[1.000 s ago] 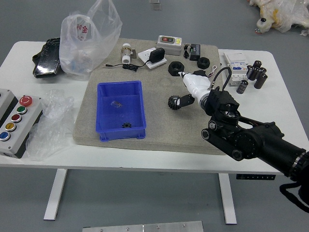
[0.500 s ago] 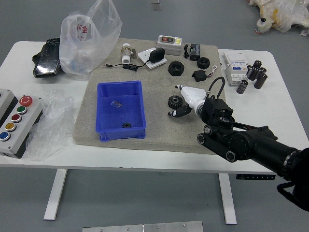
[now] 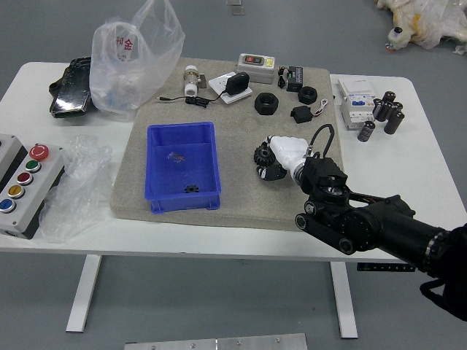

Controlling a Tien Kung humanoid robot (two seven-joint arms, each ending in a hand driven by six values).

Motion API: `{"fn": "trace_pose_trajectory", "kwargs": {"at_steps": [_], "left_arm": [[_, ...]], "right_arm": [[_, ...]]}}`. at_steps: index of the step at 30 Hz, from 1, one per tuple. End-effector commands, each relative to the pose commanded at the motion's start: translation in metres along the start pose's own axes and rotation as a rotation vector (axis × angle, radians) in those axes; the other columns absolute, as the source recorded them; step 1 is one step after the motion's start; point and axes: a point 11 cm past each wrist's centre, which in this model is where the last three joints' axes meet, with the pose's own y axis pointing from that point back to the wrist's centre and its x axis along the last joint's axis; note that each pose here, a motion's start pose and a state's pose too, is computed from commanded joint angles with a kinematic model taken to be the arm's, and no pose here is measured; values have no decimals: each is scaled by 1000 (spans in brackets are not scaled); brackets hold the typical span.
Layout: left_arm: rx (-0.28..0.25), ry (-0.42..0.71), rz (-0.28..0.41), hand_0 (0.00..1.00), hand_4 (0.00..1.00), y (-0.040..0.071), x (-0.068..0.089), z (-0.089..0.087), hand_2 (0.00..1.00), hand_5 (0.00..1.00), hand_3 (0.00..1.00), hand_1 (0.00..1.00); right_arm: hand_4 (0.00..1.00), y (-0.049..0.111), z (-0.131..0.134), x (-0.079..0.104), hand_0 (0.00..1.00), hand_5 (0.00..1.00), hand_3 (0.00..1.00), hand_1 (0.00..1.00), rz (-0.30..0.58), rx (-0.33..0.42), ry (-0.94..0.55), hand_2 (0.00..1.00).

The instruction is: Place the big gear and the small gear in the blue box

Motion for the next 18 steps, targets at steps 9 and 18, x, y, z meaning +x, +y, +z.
{"fn": "trace_pose_trajectory", "kwargs": {"at_steps": [9, 18], "left_arm": [[-3, 4, -3, 678, 670, 0, -2, 0, 528, 308, 702, 498], [1, 4, -3, 678, 671, 0, -2, -1, 528, 310, 702, 500]], "right_arm": [[251, 1, -2, 20, 576, 2, 450, 487, 89, 36, -40, 347], [245, 13, -29, 56, 568, 2, 440, 484, 193, 152, -72, 342]]}}
